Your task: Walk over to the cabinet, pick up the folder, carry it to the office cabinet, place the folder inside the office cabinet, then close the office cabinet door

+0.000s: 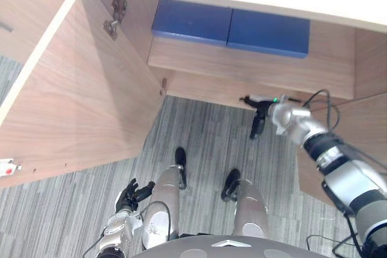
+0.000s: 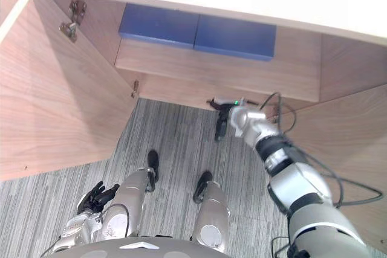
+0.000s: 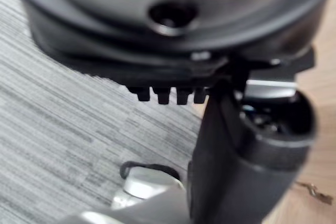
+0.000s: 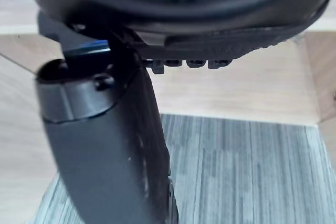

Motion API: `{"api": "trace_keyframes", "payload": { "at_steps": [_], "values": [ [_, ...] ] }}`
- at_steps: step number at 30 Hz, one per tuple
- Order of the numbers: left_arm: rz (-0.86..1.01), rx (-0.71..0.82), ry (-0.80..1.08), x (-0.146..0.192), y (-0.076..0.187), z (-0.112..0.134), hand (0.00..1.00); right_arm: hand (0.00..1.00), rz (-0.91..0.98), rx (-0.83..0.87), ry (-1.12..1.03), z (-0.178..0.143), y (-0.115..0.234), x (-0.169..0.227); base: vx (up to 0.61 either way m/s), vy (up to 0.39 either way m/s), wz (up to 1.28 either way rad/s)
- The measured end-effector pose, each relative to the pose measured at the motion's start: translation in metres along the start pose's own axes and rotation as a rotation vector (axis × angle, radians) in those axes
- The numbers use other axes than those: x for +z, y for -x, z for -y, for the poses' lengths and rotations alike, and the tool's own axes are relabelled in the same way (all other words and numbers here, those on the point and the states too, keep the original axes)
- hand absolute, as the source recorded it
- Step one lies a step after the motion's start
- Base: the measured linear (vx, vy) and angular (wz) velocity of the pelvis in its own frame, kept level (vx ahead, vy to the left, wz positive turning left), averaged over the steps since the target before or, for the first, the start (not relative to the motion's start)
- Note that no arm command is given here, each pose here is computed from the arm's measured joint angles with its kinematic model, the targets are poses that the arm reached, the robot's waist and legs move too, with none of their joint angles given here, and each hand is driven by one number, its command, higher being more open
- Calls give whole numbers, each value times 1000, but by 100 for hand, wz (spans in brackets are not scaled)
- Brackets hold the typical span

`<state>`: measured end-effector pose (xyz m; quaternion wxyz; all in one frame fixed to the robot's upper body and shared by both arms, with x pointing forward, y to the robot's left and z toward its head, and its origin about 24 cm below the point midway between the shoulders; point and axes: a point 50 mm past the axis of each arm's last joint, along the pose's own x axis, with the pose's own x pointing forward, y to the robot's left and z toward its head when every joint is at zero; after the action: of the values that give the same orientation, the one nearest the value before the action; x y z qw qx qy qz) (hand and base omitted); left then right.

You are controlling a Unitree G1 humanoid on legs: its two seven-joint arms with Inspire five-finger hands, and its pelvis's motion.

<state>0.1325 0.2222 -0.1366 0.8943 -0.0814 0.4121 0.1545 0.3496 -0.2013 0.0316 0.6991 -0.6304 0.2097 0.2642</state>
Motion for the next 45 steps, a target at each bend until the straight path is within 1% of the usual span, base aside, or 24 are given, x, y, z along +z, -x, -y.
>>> {"api": "trace_keyframes", "payload": {
  "at_steps": [1,2,4,8,9,10,12,13,15,16,18,20,21,22,23,24,26,27,28,30,34,37,41,45],
  "values": [
    [1,-7,-6,1,0,1,100,100,-8,45,-15,-19,-3,-1,103,-6,-9],
    [1,-14,-13,1,0,2,100,100,-15,66,-19,-28,-4,-2,121,8,-9],
    [-8,-47,-82,1,-1,5,100,100,-46,153,-51,-64,-5,-9,107,28,-4],
    [-19,-100,-192,5,-5,14,100,100,-87,229,-102,-94,-2,-21,40,54,-18],
    [-30,-123,-239,4,-6,18,100,100,-91,278,-125,-113,1,-22,-10,53,-25],
    [-33,-127,-250,4,-6,19,100,100,-91,287,-131,-117,2,-22,-22,66,-25],
    [-54,-140,-277,1,-7,22,100,100,-84,332,-198,-141,5,-19,-60,67,-17],
    [-70,-141,-300,-2,-7,22,100,100,-84,345,-292,-157,7,-16,-80,61,-26],
    [-90,-135,-324,-6,-6,20,100,100,-96,357,-433,-176,9,-12,-101,62,-30],
    [-104,-132,-356,-8,-6,19,100,100,-124,363,-542,-193,13,-10,-106,66,-37],
    [-121,-128,-392,-12,-5,17,100,100,-165,351,-678,-210,17,-9,-75,48,-39],
    [-160,-112,-417,-20,-4,13,100,100,-261,337,-868,-242,28,-5,-31,55,-26],
    [-168,-106,-413,-21,-4,12,100,100,-294,330,-920,-251,32,-5,13,42,-13],
    [-182,-92,-409,-24,-3,12,100,100,-369,314,-1041,-268,40,-5,35,20,-13],
    [-197,-79,-409,-28,-2,12,100,100,-446,286,-1163,-280,48,-10,45,17,-15],
    [-199,-74,-413,-29,-2,14,100,100,-484,265,-1207,-283,51,-14,51,18,-14],
    [-208,-59,-409,-32,-2,19,100,100,-645,183,-1381,-306,70,-22,57,7,-1],
    [-213,-54,-406,-34,-1,20,100,100,-683,153,-1433,-309,73,-23,99,-11,4],
    [-224,-45,-403,-38,0,22,100,100,-762,110,-1520,-319,82,-25,97,-15,1],
    [-237,-44,-415,-42,1,24,100,100,-843,65,-1616,-329,90,-24,96,-21,-6],
    [-240,-51,-431,-46,2,31,100,100,-930,9,-1729,-338,100,-26,90,-28,-26],
    [-230,-59,-439,-47,3,36,100,100,-943,-4,-1757,-339,101,-27,34,-21,-29],
    [-220,-47,-430,-45,3,35,100,100,-952,-18,-1799,-339,100,-26,-2,-35,-28],
    [-186,9,-329,-38,1,31,100,100,-921,-61,-1814,-327,91,-29,-57,-30,-76]
  ]
}}
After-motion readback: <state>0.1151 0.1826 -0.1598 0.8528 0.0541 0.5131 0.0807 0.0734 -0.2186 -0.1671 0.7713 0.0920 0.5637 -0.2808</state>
